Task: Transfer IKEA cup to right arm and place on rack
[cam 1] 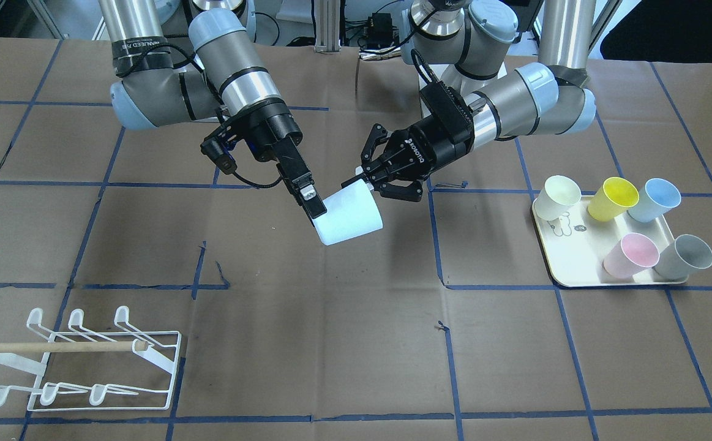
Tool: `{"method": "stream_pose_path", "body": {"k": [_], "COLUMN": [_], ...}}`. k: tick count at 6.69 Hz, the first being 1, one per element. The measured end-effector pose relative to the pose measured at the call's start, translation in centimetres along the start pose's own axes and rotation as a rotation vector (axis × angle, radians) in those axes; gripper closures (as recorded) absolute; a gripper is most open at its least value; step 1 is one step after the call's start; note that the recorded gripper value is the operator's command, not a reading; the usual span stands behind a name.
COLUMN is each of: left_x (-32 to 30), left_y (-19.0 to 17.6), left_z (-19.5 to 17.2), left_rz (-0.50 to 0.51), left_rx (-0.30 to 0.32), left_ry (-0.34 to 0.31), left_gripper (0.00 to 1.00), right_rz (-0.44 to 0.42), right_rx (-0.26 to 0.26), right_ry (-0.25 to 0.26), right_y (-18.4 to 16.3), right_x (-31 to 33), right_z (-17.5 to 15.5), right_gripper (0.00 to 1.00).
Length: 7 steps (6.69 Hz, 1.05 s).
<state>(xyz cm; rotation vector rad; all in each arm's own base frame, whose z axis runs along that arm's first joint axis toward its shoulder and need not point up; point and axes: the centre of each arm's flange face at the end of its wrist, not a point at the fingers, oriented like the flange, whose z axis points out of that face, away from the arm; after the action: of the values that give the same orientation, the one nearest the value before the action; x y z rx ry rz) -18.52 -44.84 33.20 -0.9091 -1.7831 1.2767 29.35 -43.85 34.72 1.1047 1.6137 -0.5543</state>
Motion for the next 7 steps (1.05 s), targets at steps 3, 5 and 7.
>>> {"method": "stream_pose_path", "body": {"k": [3,5,7], "left_x": [0.1,0.1,0.1], "left_y": [0.0,0.0,-0.1], "left_z": [0.0,0.0,0.0], "left_rz": [0.000,0.000,0.002], "left_rx": [0.000,0.000,0.001], "left_ry": [0.001,0.001,0.001], "left_gripper": [0.94,0.94,0.93], "right_rz": [-0.004,-0.005,-0.008], "right_rx": [0.007,0.008,0.001], "right_ry": [0.003,0.003,0.012], "right_y": [0.2,0.2,0.5], "right_x": [-0.1,-0.1,0.3], "right_z": [1.5,1.9,2.2], "right_gripper": [0.00,0.00,0.00]}}
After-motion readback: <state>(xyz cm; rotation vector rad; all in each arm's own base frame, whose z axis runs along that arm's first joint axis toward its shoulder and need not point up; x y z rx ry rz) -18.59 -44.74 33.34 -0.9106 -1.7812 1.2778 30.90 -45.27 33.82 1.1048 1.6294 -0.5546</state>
